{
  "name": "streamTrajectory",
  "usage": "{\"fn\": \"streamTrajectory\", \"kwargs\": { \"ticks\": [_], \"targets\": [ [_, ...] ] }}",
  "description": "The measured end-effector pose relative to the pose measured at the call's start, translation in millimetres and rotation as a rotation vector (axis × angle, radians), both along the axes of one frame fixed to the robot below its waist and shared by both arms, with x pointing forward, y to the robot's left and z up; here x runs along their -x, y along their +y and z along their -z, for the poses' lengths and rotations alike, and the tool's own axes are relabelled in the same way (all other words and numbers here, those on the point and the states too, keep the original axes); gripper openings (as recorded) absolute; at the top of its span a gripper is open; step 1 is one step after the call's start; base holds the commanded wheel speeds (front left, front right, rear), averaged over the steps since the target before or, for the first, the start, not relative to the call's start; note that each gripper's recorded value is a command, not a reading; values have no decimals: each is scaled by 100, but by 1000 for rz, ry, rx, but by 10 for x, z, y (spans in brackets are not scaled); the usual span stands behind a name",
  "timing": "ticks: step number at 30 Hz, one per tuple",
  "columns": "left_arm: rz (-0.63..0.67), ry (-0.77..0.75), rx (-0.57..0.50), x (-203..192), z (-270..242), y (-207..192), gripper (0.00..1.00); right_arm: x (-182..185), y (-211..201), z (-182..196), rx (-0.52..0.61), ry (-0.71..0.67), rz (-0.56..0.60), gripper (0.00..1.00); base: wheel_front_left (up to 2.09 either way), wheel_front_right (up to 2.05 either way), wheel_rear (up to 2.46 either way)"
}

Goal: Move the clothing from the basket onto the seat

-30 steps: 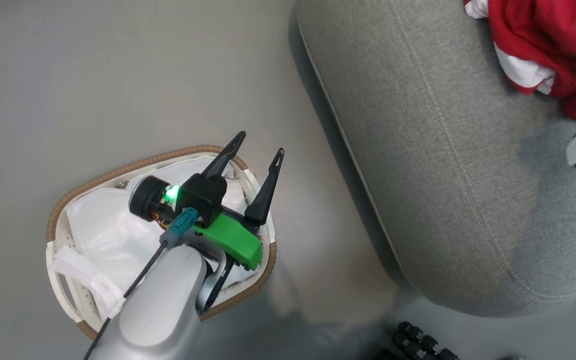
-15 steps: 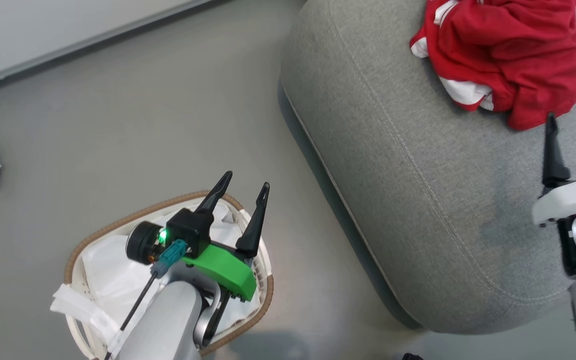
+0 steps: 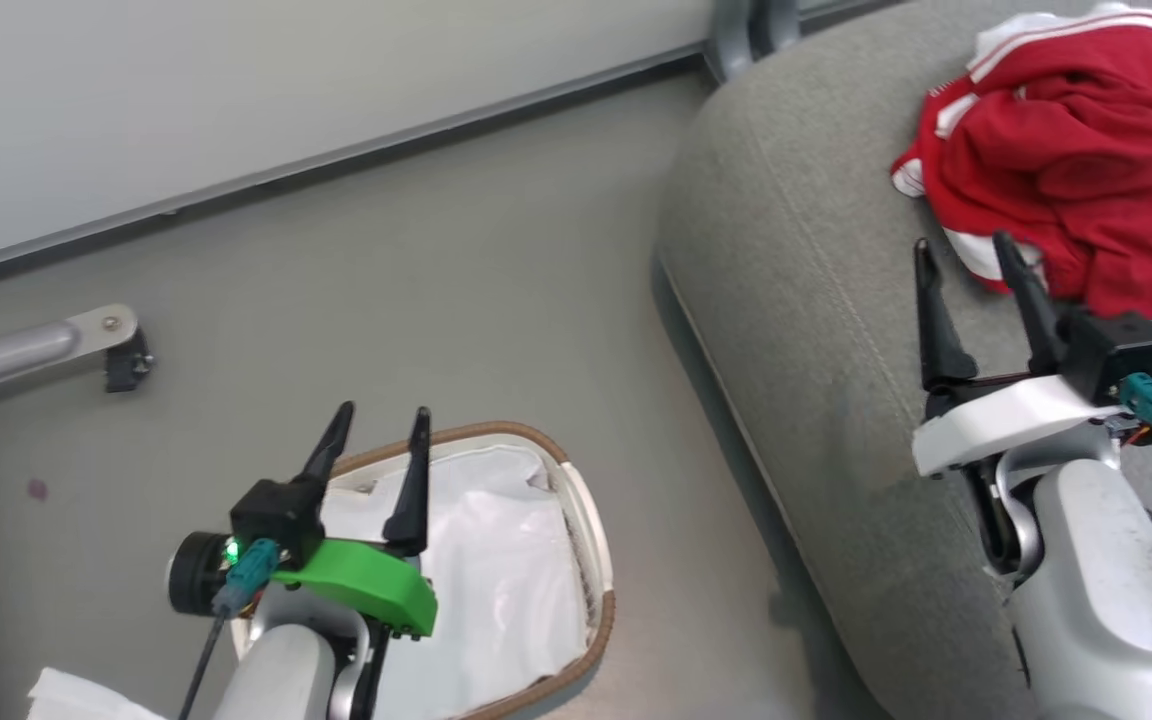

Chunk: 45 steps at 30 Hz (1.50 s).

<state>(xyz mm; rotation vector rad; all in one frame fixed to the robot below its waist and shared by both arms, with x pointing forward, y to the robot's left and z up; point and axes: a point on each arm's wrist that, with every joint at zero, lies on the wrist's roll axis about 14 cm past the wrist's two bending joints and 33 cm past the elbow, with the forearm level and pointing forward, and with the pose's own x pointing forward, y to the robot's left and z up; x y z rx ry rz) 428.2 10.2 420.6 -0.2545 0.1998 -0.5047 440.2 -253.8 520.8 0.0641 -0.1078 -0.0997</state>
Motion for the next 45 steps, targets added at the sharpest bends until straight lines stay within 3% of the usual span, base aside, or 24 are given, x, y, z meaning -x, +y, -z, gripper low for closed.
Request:
{"fn": "streamTrajectory", "kwargs": {
  "ticks": [10, 16, 32, 33, 39, 45],
  "targets": [
    [-296, -17, -71, 95, -87, 1013, 100, -98, 754, 53, -30, 10, -183, 100, 0, 0, 0],
    [-429, 30, -84, 337, 0, 1440, 100, 23, 963, 199, -51, 53, -230, 100, 0, 0, 0],
    [-517, 55, -35, 825, 1, 1706, 100, 468, 1145, 390, -141, 108, -269, 100, 0, 0, 0],
    [-520, 62, -28, 846, 18, 1706, 0, 484, 1144, 394, -142, 110, -268, 0, 0, 0, 0],
    [-523, 125, -24, 936, 175, 1686, 0, 606, 1138, 634, -173, 187, -255, 0, 0, 0, 0],
    [-568, 166, 69, 928, 176, 1739, 0, 589, 1061, 624, -278, 192, -219, 0, 0, 0, 0]
  ]
}}
